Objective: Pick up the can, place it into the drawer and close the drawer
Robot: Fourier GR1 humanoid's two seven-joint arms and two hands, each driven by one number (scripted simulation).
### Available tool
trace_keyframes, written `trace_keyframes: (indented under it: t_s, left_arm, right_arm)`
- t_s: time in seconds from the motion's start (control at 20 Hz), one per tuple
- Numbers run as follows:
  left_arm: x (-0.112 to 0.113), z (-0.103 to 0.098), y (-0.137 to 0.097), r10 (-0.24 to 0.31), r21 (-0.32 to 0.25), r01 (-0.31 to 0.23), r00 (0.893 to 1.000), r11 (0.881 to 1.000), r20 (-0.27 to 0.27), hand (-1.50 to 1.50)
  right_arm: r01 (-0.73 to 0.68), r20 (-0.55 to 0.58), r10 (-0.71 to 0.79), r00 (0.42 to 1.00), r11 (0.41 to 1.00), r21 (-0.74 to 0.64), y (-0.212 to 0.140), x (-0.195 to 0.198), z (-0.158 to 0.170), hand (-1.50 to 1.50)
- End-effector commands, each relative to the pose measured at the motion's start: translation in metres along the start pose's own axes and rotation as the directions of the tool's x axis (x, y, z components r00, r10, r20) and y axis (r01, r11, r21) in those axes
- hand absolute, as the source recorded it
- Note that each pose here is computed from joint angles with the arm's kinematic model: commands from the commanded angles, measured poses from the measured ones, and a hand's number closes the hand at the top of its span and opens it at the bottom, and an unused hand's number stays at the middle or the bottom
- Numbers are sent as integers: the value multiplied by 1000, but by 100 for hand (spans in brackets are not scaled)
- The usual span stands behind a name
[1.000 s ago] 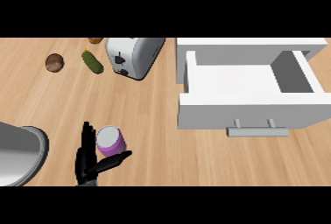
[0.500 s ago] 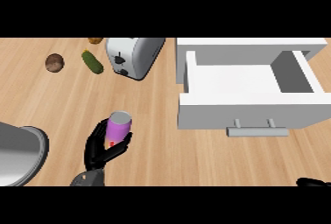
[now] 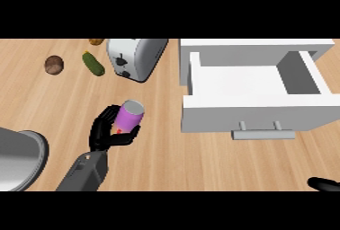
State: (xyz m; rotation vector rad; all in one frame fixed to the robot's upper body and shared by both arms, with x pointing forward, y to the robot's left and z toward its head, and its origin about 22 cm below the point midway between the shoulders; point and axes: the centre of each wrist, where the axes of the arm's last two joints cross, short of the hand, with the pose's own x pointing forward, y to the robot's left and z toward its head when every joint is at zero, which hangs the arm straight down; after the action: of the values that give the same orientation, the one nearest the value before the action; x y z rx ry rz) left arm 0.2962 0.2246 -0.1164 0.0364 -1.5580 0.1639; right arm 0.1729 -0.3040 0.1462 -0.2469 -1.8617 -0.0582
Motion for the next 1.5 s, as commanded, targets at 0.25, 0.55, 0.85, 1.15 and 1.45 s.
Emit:
trace_keyframes:
  t_s: [0.25, 0.55, 0.85, 1.15, 1.45]
  left_arm:
    - [30, -48, -28, 58, -104, -52, 997, 993, 55, 150]
    - [66, -60, -76, 17, -181, -6, 998, 984, 59, 150]
    - [145, -83, -103, -12, -271, 45, 993, 961, 119, 150]
    - [210, -83, -144, 23, -301, 21, 989, 953, 145, 150]
    - [260, -78, -194, -6, -291, 52, 988, 955, 156, 150]
  right_arm:
    - [-12, 4, 12, 1000, 1000, -6, -7, 2, 3, -150]
    - [-22, 17, 22, 1000, 999, -23, 1, 4, 4, -150]
    - [-27, 6, 27, 1000, 999, -36, -3, 5, -2, -150]
    - [-11, 22, 12, 1000, 999, -45, -12, 12, -5, -150]
    - [-44, 34, 44, 998, 999, -1, -4, 24, 7, -150]
